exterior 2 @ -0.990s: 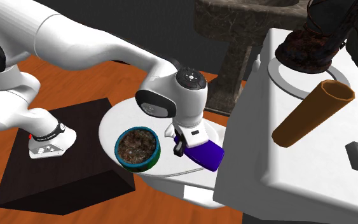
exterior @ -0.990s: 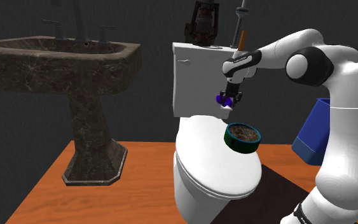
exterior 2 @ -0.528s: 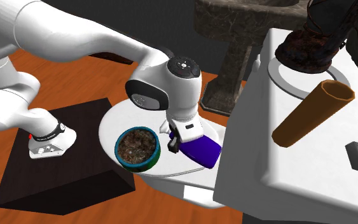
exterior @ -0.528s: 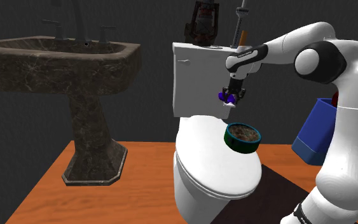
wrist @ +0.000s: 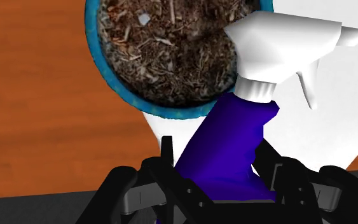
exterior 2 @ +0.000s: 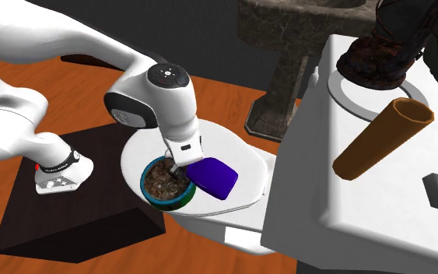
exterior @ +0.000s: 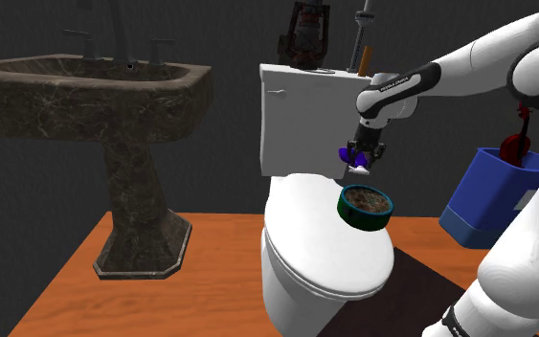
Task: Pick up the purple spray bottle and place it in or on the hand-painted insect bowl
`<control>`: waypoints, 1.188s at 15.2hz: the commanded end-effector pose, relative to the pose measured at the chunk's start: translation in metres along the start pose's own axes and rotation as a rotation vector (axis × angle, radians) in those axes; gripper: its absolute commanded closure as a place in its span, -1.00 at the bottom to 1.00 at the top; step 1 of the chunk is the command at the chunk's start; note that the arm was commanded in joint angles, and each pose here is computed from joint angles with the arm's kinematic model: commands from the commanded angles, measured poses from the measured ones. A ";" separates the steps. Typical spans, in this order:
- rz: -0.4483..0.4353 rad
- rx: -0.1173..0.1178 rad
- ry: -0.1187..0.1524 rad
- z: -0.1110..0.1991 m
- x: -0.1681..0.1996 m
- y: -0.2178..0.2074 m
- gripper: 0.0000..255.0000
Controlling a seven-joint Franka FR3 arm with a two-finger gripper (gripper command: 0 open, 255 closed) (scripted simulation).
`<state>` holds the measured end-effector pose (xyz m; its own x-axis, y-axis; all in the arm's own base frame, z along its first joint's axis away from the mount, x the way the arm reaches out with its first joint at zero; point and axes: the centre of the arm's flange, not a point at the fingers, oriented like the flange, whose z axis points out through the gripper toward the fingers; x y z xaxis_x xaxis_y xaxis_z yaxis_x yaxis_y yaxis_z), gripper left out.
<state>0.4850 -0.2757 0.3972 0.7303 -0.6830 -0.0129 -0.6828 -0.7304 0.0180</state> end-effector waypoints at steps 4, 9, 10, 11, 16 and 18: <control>-0.001 0.001 0.001 0.001 -0.065 0.018 1.00; -0.001 0.001 0.001 0.007 -0.114 0.031 1.00; -0.001 0.001 0.001 0.012 -0.114 0.031 1.00; -0.001 0.001 0.001 0.017 -0.114 0.031 1.00; -0.001 0.001 0.001 0.044 -0.113 0.030 1.00; -0.001 0.001 0.001 0.054 -0.113 0.030 1.00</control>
<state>0.3803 -0.2205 0.3501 0.7308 -0.6825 -0.0131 -0.6823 -0.7309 0.0177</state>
